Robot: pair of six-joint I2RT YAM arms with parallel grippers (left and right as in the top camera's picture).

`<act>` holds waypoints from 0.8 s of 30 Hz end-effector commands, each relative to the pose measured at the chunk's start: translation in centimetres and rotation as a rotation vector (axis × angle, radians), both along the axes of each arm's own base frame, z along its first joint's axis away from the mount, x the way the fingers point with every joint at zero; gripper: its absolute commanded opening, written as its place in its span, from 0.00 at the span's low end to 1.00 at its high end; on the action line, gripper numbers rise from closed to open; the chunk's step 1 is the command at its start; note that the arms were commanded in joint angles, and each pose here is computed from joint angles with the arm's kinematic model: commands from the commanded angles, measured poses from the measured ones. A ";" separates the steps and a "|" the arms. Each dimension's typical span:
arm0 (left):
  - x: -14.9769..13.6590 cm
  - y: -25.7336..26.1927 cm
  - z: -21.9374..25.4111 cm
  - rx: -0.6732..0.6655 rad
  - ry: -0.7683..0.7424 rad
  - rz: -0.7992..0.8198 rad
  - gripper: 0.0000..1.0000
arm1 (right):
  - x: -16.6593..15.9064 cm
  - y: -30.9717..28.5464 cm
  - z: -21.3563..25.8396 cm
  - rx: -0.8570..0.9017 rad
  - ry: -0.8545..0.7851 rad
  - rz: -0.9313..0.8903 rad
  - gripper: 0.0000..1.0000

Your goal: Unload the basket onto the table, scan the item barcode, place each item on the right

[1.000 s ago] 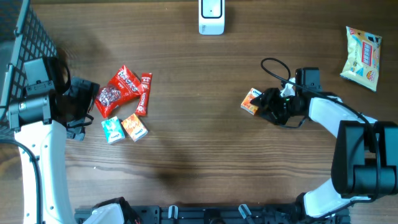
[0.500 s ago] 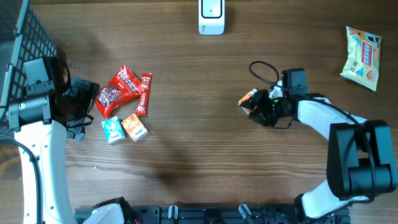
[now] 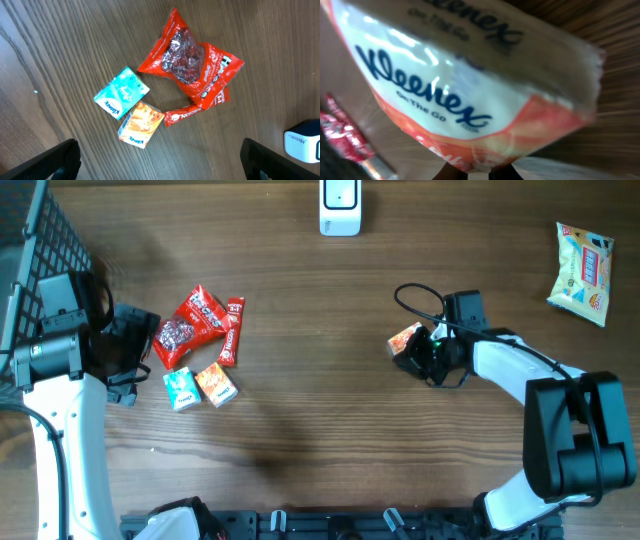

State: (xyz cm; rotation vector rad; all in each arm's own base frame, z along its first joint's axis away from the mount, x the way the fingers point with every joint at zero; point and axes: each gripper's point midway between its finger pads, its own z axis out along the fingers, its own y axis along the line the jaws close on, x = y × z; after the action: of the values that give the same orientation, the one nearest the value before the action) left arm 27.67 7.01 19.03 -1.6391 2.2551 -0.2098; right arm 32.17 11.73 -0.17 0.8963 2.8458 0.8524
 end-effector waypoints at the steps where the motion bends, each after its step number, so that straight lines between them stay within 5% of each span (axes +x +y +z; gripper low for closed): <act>1: 0.0 0.4 0.1 0.018 0.003 -0.002 1.00 | 1.0 -2.2 -0.3 -0.164 -0.022 0.060 0.19; 7: -0.1 0.3 0.0 0.014 0.006 -0.008 1.00 | 2.4 -1.2 3.5 -0.156 -0.108 0.279 0.41; 12: 0.4 -1.0 0.1 -0.016 -0.015 -0.127 1.00 | 2.8 0.2 5.4 -0.090 -0.152 0.358 0.45; 24: 2.6 -12.3 2.3 -0.095 -0.235 -0.892 1.00 | 7.1 -5.2 14.7 -0.091 -0.380 0.260 0.52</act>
State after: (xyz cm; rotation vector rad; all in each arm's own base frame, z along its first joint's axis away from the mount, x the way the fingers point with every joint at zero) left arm 30.15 -0.73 20.46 -0.8844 2.5769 -0.5552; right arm 37.82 7.60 9.16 0.4278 2.8129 0.7530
